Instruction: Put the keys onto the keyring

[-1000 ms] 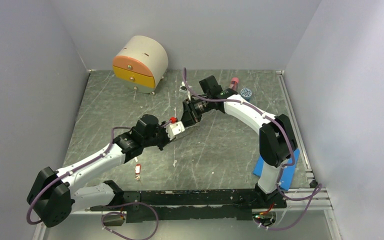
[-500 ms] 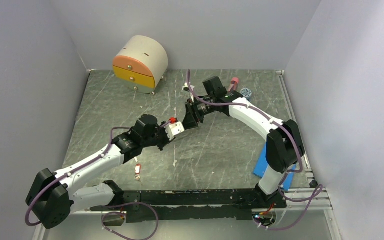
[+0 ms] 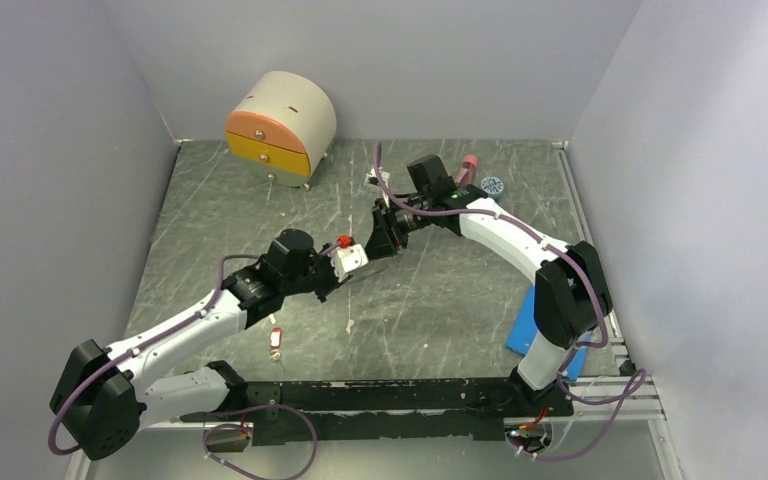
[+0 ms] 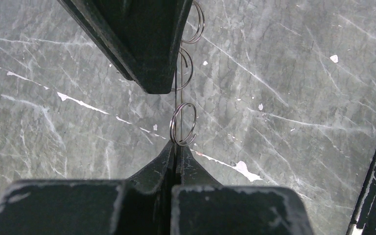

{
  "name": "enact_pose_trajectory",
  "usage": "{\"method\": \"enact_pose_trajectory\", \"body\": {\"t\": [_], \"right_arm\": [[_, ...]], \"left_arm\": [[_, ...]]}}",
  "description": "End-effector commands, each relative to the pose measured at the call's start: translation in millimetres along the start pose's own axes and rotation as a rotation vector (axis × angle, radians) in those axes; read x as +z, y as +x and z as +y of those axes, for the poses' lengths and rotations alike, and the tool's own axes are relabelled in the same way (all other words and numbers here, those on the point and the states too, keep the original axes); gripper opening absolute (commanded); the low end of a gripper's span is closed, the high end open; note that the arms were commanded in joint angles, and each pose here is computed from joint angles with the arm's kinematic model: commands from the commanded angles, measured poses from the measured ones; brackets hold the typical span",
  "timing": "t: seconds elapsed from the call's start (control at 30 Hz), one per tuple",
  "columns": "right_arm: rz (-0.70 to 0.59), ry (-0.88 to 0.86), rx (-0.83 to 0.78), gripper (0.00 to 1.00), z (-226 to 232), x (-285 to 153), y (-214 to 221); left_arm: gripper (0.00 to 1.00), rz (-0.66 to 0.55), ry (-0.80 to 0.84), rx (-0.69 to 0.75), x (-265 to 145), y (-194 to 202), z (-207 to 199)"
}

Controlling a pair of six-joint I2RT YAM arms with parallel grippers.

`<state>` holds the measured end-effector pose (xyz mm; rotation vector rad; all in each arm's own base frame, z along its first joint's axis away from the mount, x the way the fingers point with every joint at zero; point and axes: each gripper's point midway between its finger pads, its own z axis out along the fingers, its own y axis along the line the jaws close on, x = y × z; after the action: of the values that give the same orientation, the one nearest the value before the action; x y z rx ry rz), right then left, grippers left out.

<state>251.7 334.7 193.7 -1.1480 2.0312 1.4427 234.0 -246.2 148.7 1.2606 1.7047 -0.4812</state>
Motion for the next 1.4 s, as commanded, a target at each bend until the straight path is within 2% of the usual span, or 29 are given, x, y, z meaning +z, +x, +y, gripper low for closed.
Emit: {"method": "enact_pose_trajectory", "body": {"t": [0.0,0.07,0.2,0.77,1.0,1.37], "right_arm": [[-0.041,-0.040,-0.114,0.31,16.8,-6.9,-12.4],[-0.039,-0.047,-0.115,0.23,17.6,-6.7,-11.0],[-0.040,-0.047,-0.116,0.00,17.9,-7.0,-12.4],[-0.083,-0.028,-0.102,0.00,34.1,-10.9,-36.4],[-0.006,0.069,-0.070,0.00,19.3,3.2,-37.0],[0.087,0.136,0.130,0.00,-8.4,15.5,-29.1]], "left_arm": [[0.03,-0.077,0.007,0.024,-2.9,-20.0,-0.1],[0.03,-0.079,0.006,0.025,-2.8,-20.6,0.6],[0.02,-0.078,0.006,0.025,-2.1,-20.4,0.7],[0.03,0.032,-0.014,0.046,6.2,-2.1,9.4],[0.03,0.062,-0.027,0.052,7.0,1.9,13.1],[0.03,0.092,-0.051,0.075,3.0,7.2,17.3]]}}
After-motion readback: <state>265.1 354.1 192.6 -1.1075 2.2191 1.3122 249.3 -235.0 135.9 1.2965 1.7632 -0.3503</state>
